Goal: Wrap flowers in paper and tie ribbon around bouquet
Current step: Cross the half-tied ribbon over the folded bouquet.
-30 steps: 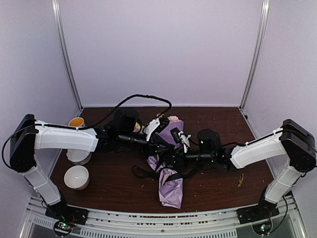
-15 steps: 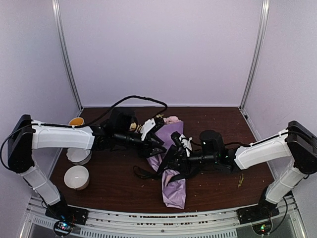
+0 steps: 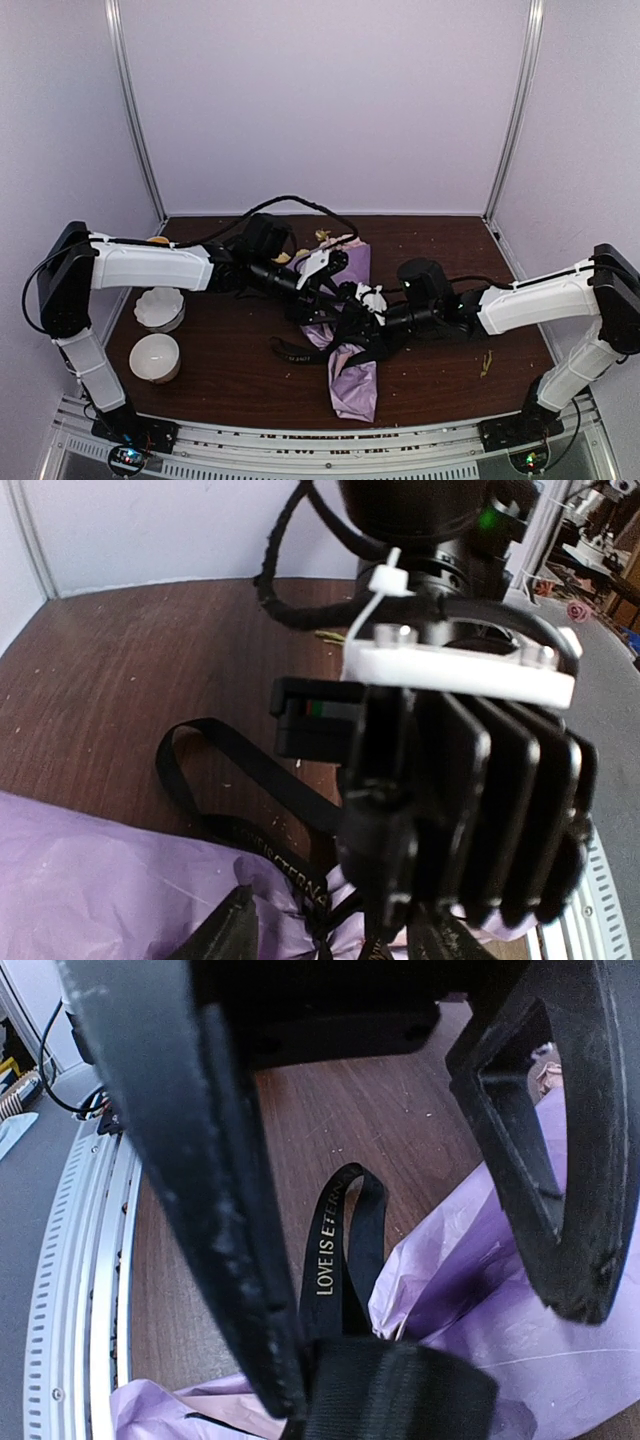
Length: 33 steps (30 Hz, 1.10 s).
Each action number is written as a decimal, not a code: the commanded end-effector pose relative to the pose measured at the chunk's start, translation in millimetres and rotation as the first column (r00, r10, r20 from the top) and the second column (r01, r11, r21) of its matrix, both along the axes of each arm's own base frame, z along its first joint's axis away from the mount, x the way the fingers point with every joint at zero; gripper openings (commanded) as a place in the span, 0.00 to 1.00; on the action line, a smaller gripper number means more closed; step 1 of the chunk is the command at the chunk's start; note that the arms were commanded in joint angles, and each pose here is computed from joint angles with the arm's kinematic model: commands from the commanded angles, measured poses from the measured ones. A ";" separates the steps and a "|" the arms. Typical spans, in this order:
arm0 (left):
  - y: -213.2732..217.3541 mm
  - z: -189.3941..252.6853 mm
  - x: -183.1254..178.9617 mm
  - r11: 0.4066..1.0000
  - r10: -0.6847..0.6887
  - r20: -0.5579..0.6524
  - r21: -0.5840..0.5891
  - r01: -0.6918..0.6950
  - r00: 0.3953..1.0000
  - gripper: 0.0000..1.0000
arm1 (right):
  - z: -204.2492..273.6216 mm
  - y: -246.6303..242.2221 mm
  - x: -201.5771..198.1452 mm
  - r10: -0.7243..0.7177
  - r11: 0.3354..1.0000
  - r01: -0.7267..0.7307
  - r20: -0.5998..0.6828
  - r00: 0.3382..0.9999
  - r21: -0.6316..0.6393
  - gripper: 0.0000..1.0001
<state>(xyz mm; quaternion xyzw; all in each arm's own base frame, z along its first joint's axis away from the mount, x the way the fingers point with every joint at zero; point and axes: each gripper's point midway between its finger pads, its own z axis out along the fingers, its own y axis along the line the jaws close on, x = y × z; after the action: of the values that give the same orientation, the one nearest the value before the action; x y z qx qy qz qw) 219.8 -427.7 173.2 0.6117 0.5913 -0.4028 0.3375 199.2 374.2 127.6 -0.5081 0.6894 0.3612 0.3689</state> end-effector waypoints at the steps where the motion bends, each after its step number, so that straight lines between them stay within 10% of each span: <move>1: -17.9 32.4 -9.4 0.981 -0.118 -0.012 -0.159 0.115 0.993 0.49 | 13.0 3.2 -4.1 0.050 0.999 -0.051 0.057 0.997 0.011 0.00; 9: -19.6 14.3 -23.1 0.980 -0.172 -0.078 -0.114 0.163 0.982 0.28 | 13.4 6.5 -2.4 0.055 0.998 -0.056 0.061 0.997 0.014 0.00; 13: -19.9 8.7 -23.7 0.984 -0.166 -0.097 -0.077 0.159 0.981 0.00 | 14.2 6.1 -0.1 0.045 0.999 -0.046 0.065 0.997 0.010 0.02; 18: -14.7 6.5 -10.0 0.997 -0.044 -0.059 -0.067 0.040 0.997 0.00 | 25.0 -9.0 16.7 -0.091 0.996 0.093 0.085 0.992 -0.014 0.45; 27: -1.3 14.1 13.1 0.977 0.173 -0.012 -0.121 -0.173 0.985 0.00 | 19.7 -131.1 73.7 -0.634 0.770 0.629 -0.017 0.773 -0.108 0.50; 33: 2.3 9.7 14.3 0.973 0.197 -0.016 -0.117 -0.198 0.980 0.00 | 14.2 -111.9 21.1 -0.353 0.931 0.346 -0.045 0.935 -0.117 0.50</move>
<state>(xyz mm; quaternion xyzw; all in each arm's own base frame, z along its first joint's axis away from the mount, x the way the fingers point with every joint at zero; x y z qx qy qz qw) 225.6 -423.2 162.3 0.5445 0.6354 -0.4051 0.3683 257.7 249.3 159.2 -0.3104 0.8153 0.2246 0.4342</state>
